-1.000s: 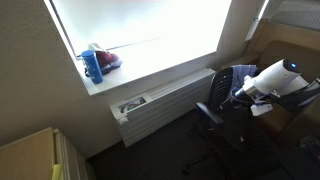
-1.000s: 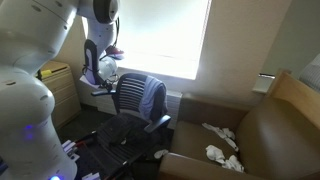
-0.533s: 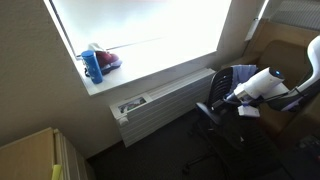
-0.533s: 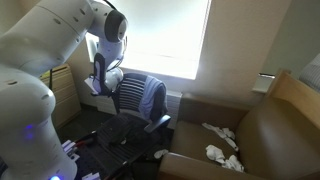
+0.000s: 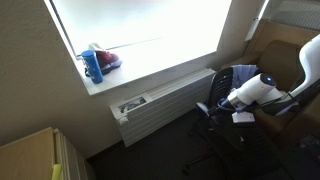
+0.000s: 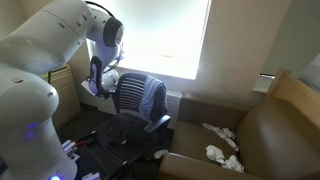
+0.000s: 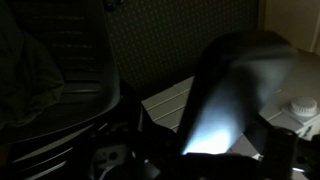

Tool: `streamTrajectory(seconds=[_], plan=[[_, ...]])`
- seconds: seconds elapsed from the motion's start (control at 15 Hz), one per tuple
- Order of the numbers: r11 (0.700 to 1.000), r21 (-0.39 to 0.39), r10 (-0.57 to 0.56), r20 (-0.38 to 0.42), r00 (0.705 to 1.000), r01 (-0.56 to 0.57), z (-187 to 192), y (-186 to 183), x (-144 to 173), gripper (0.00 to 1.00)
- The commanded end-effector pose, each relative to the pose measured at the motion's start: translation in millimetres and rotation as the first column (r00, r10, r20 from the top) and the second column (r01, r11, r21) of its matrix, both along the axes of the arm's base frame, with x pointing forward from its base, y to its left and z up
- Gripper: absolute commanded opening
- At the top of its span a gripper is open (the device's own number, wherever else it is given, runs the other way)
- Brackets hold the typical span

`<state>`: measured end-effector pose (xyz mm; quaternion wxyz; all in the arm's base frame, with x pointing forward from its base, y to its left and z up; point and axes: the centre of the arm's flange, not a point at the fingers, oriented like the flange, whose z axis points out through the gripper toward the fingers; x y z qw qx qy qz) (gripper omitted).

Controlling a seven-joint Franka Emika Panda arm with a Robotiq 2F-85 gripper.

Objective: Make the chair face the couch, remove the clothes on it, and then put them on the couch

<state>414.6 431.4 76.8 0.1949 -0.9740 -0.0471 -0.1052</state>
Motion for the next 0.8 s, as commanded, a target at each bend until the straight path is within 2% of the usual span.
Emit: streamTrajectory(seconds=[0.0,0.33,0.47,0.6,0.73], plan=[[0.988,-0.147,0.041,0.035,0.999,-0.036,1,-7,-4,0.74],[0.96,-0.264,0.117,0.087,0.989,-0.091,10,4,-10,0.38],[0.945,-0.304,0.149,0.077,0.986,-0.119,15,4,-13,0.35],[0.929,-0.313,0.218,0.032,0.975,-0.198,19,-3,-18,0.35],[0.911,-0.301,0.292,-0.016,0.956,-0.283,22,-29,-15,0.35]])
